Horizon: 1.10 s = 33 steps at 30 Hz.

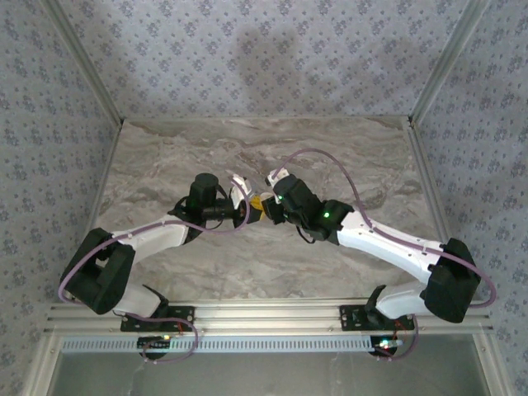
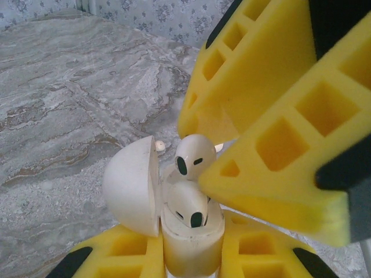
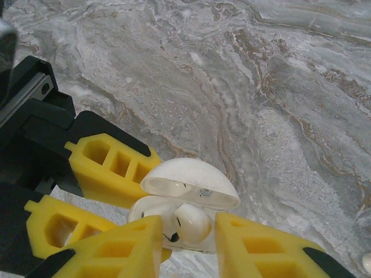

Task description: Insert wireless bluetooth earbuds into charging case

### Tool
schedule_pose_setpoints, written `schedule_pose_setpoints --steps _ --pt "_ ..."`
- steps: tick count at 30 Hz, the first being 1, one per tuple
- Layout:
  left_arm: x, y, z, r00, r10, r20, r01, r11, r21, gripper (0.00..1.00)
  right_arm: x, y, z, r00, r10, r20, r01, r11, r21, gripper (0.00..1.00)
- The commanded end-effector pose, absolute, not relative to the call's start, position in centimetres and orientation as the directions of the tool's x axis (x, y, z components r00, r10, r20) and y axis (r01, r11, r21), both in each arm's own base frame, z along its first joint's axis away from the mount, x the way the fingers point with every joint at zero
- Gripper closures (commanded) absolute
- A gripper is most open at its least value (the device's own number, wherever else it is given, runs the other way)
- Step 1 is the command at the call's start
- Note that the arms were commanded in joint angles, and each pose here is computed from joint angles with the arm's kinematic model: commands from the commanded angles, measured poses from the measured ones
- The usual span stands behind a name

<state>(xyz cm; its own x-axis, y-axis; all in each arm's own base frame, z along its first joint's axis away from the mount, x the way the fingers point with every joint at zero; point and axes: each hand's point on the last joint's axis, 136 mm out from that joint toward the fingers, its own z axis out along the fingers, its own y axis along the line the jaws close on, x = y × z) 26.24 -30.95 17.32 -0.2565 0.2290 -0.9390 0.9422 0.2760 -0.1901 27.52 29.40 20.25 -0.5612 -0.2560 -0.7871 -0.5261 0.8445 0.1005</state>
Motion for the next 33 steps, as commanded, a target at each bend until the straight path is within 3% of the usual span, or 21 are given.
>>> schedule_pose_setpoints --steps 1,12,20,33 --pt "26.6 -31.2 20.0 -0.185 0.195 -0.963 0.956 0.263 -0.131 0.83 27.6 29.9 22.9 -0.528 -0.198 -0.826 -0.538 0.83 0.145 0.63" --pt "26.3 -31.0 20.0 -0.169 0.213 -0.962 0.959 0.26 -0.11 0.83 26.9 28.5 26.7 -0.523 -0.059 -0.85 -0.554 0.782 0.286 0.41" --pt "26.2 -31.0 20.1 -0.156 0.215 -0.964 0.961 0.257 -0.098 0.83 27.2 26.8 25.1 -0.633 0.017 -0.774 -0.484 0.772 0.413 0.42" --pt "25.5 -30.9 20.2 -0.115 0.231 -0.966 0.971 0.233 -0.06 0.83 28.5 27.6 22.6 -0.727 0.018 -0.686 -0.428 0.769 0.474 0.44"
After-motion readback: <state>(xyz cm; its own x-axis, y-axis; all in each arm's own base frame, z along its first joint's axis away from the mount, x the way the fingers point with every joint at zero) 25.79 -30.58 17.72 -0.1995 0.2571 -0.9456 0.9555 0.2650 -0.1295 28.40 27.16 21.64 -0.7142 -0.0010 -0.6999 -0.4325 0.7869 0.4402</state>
